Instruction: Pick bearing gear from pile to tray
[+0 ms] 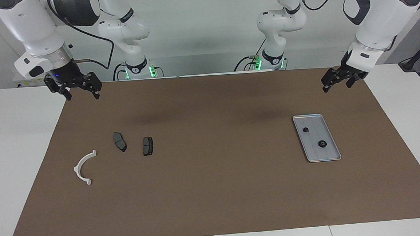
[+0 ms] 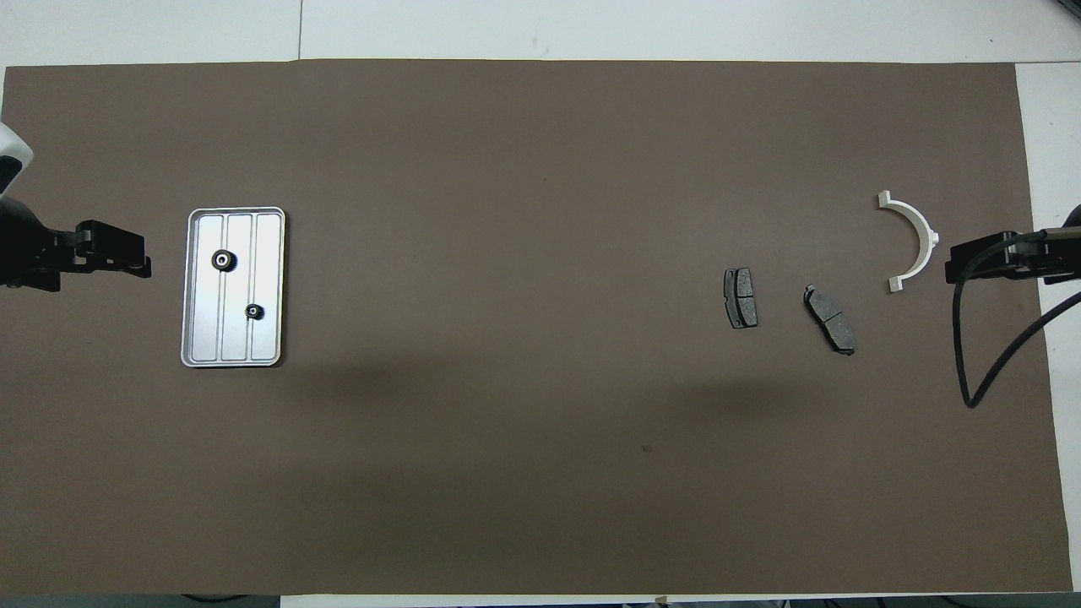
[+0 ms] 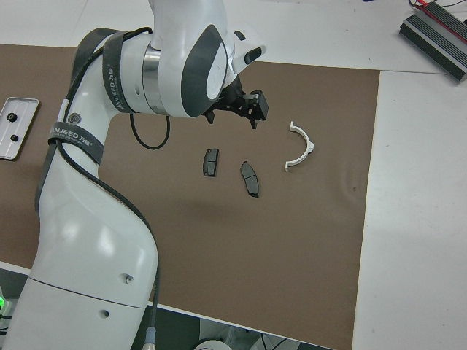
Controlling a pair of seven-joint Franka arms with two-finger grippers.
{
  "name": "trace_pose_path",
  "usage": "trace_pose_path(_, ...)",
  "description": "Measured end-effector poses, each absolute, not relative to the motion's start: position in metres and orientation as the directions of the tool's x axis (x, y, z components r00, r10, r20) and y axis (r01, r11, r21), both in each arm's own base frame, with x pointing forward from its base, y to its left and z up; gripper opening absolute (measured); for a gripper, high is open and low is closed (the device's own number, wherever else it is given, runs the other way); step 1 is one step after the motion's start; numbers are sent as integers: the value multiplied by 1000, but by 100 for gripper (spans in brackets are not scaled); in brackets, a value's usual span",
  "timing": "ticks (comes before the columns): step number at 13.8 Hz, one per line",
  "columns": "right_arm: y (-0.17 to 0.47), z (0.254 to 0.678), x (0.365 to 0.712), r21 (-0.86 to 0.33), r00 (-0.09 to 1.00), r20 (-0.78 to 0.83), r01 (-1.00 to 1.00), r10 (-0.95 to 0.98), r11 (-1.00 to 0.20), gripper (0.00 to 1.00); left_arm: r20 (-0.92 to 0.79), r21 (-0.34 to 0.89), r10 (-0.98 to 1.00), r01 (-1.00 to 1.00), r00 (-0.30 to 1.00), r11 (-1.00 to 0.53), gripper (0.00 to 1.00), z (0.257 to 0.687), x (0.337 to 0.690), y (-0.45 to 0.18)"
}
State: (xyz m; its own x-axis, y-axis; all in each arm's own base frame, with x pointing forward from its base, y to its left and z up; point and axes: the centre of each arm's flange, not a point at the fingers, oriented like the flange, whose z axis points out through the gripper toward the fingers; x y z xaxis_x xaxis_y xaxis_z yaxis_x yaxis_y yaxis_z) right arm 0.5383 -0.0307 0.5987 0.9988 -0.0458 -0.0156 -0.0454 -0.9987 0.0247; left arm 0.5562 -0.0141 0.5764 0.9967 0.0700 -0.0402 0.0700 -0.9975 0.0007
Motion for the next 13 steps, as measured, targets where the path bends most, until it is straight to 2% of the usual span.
trace_pose_path(13, -31, 598, 538, 25, 999, -17, -45, -46, -999, 100, -16, 15, 60, 60, 998, -998, 100, 580, 559, -23)
